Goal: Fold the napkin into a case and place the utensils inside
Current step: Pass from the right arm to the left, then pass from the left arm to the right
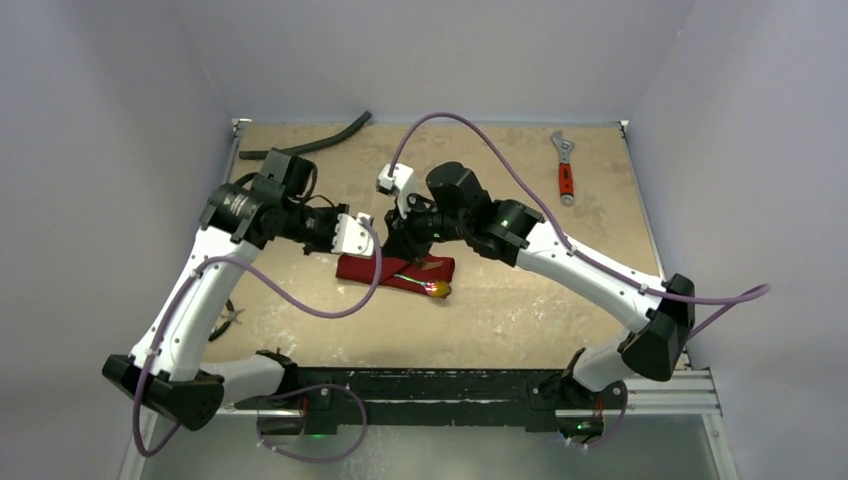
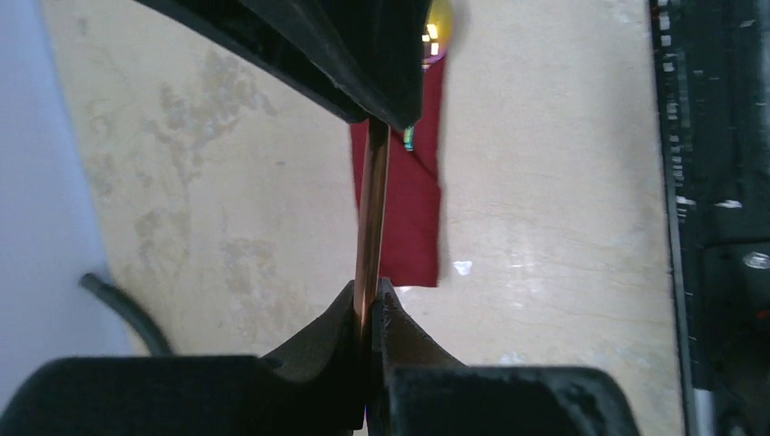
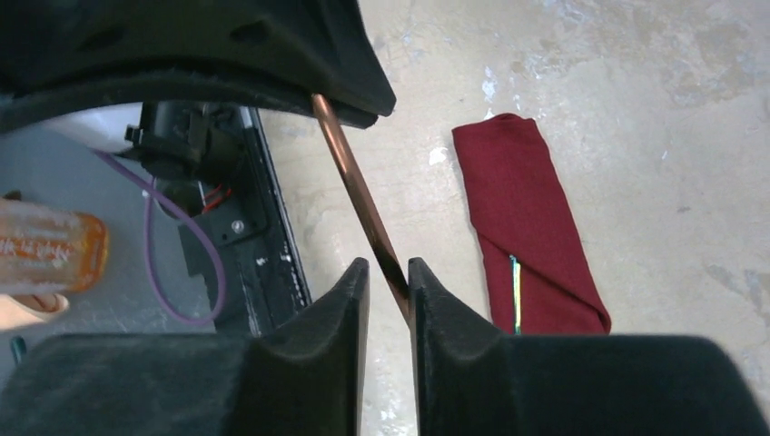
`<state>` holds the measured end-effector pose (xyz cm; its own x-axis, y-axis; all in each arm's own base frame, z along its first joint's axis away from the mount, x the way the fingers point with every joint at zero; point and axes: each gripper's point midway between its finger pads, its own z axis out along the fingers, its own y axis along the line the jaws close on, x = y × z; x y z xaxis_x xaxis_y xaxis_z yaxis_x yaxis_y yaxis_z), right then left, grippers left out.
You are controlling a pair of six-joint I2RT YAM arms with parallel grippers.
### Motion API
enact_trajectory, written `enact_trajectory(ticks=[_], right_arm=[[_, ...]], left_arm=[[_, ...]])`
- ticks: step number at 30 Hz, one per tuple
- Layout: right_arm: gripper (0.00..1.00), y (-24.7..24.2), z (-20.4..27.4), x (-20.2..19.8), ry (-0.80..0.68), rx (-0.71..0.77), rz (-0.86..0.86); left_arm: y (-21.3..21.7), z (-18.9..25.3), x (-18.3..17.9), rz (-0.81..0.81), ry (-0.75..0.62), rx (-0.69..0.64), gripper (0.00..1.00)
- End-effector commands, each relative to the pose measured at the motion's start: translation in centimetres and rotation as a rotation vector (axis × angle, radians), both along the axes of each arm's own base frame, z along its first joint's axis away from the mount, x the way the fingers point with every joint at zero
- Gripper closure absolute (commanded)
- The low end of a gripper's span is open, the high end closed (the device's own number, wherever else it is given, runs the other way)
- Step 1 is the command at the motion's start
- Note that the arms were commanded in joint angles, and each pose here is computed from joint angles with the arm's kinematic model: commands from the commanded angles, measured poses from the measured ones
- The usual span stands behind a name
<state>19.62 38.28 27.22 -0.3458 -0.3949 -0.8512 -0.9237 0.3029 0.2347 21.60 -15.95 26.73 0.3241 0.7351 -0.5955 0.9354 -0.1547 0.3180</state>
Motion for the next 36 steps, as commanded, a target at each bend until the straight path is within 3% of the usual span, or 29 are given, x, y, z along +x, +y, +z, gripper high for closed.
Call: enact_trajectory(ticks=[1, 5, 10, 16, 21, 26, 30, 36], right_arm=[[0.64, 1.6, 4.9, 0.7, -0.005, 0.142, -0.065], [0.32, 0.1, 6.5, 3.4, -0.012, 0.184, -0.244], [0.13, -6.1, 9.3, 9.3, 0.103, 0.297, -0.546], [0.12, -12.4, 9.2, 12.8, 0.255, 0.325, -0.818], [0.14, -13.1, 7.0, 12.9, 0.399, 0.326, -0.809], [0.2, -10.8, 5.3, 9.8, 0.566, 0.355, -0.586], [0.23, -10.6, 2.9, 8.5, 0.656, 0.326, -0.546], [0.35, -9.8, 3.8, 7.4, 0.72, 0.415, -0.451]], left_arm=[[-1.1, 4.0, 4.5, 0.024, -0.367, -0.104, 1.0], [-0.8, 5.8, 6.2, 0.044, -0.563, -0.123, 1.0], [-0.4, 8.4, 6.3, 0.007, -0.825, -0.152, 1.0], [-0.4, 9.2, 5.0, -0.201, -1.222, -0.039, 1.0], [-0.5, 10.1, 5.0, -0.268, -1.473, 0.041, 1.0], [-0.3, 10.6, 5.0, -0.279, -1.557, 0.082, 1.0], [-0.7, 11.2, 4.0, -0.311, -1.639, 0.061, 1.0], [-1.1, 11.3, 3.2, -0.345, -1.683, 0.053, 1.0]])
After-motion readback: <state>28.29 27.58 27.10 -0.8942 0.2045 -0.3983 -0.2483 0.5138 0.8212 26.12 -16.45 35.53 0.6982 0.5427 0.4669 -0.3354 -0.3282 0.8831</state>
